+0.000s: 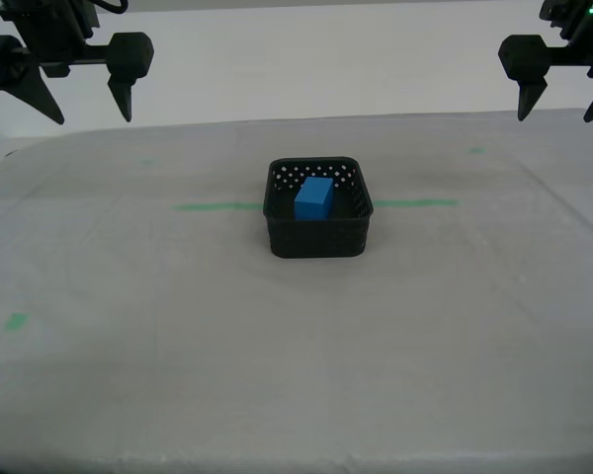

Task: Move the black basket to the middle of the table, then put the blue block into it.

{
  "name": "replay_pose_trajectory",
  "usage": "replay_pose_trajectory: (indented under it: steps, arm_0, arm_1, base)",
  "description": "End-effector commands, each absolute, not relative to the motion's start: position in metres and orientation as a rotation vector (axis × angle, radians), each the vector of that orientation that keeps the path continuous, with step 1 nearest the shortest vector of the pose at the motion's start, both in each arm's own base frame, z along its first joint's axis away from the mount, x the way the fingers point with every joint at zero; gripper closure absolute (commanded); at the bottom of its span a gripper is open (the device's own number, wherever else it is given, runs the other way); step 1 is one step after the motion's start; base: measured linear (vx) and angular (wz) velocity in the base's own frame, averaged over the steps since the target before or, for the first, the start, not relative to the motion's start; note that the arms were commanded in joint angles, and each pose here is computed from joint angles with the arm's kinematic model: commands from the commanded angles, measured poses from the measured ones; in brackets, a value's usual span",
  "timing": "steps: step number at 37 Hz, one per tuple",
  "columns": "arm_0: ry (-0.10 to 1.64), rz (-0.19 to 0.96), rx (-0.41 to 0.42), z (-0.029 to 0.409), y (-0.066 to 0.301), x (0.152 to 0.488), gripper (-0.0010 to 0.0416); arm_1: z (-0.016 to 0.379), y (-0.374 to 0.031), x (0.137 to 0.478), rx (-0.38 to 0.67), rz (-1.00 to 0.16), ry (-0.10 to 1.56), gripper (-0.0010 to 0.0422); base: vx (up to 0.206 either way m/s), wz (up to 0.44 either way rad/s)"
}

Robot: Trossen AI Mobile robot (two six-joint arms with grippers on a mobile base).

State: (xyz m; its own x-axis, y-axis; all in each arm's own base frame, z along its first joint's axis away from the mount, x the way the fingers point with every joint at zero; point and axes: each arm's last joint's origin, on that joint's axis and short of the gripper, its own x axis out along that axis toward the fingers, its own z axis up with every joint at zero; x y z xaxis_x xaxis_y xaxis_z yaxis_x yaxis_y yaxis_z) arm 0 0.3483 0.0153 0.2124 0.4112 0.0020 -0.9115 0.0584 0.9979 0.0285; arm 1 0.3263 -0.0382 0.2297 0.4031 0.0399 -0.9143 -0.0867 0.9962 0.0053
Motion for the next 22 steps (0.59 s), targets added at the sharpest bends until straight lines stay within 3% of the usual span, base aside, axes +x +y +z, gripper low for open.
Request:
replay_pose_trajectory:
  steps: [1, 22]
  arm_0:
    - [1.145, -0.035, 0.058, 0.2125, 0.0151, 0.3485, 0.0007]
    - [1.145, -0.035, 0.058, 0.2125, 0.0151, 0.3485, 0.0007]
  arm_1:
    - [0.2298, -0.0383, 0.3263, -0.044, 0.081, 1.153, 0.0012]
    - [0.2298, -0.0383, 0.3263, -0.044, 0.081, 1.153, 0.0012]
  base:
    - [0.000, 0.000]
    - [0.000, 0.000]
